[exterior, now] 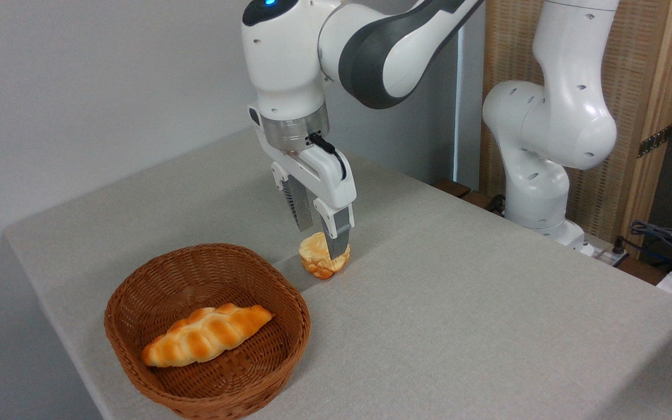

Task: Put bread into the basket
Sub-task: 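Close the gripper fingers on the bun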

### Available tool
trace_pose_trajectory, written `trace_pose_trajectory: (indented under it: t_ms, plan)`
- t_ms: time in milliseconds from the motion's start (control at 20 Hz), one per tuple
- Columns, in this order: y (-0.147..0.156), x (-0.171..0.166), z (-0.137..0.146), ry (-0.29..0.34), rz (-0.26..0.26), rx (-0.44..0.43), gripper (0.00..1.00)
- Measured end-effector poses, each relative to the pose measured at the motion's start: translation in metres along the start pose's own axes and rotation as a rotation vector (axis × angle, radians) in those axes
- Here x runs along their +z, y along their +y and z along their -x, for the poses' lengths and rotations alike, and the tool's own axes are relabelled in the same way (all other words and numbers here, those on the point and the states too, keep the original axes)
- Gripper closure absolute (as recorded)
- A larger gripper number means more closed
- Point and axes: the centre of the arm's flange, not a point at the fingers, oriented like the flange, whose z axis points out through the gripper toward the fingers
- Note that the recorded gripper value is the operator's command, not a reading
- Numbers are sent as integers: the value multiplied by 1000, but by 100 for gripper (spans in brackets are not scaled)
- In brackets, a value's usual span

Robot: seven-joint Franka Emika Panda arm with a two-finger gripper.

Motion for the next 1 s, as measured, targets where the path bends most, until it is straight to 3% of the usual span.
trace_pose_trajectory:
  t_ms: [450,600,800,900,1000]
  plan:
    - [1,15,-7,-23,13,10,1]
    - [2,18,-6,-29,18,10,10]
    - [6,25,-7,-40,23,18,11]
    - [6,28,-8,-31,12,21,17]
    - [8,32,-9,-28,5,25,30]
